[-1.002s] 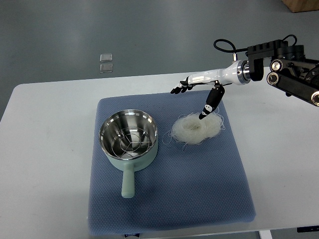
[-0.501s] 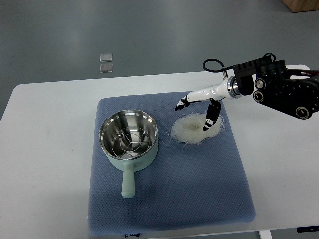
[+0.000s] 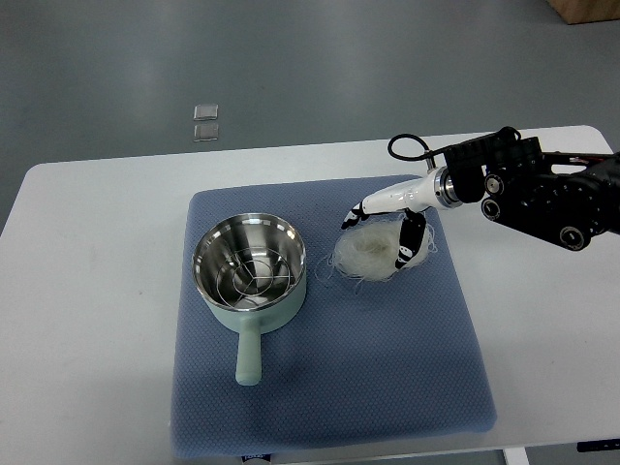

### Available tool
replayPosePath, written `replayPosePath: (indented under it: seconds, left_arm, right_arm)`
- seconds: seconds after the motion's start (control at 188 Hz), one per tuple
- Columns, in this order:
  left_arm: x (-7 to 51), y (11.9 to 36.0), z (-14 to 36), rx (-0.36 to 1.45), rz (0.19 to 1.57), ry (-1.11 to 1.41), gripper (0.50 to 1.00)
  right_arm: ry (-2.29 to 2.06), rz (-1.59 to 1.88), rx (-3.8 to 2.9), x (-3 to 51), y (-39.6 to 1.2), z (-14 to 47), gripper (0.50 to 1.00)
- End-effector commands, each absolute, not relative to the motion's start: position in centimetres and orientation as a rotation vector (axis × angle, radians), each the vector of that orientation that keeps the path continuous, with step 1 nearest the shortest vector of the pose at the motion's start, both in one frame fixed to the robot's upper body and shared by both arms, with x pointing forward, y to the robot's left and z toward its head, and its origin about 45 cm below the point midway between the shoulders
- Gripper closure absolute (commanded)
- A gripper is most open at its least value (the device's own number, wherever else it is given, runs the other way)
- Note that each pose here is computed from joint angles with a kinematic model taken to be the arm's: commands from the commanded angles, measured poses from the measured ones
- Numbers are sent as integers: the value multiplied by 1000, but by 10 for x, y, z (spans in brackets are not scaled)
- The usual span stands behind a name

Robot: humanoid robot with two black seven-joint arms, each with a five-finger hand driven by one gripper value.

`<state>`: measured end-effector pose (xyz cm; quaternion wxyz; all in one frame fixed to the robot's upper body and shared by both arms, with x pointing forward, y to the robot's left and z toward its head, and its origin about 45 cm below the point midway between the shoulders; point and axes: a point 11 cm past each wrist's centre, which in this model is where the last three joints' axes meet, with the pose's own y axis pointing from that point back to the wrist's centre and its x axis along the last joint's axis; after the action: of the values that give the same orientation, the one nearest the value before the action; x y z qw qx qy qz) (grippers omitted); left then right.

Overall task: Put vermicelli into pot with right hand
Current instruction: 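Close the right hand's fingers around the vermicelli bundle, then lift the vermicelli and carry it over the steel pot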

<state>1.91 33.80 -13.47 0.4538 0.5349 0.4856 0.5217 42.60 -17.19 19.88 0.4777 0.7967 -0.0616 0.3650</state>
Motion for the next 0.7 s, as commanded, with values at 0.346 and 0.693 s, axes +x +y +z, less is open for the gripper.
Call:
replayPosePath:
  seconds: [0.346, 0.693]
  left_arm:
    - [20, 337, -135, 1319, 1286, 1197, 500]
    - [22, 338, -134, 1318, 1288, 1194, 500]
  right_arm:
    - [-115, 881, 1909, 417, -179, 175, 732]
    - [-197, 975, 1890, 435, -176, 200, 1000]
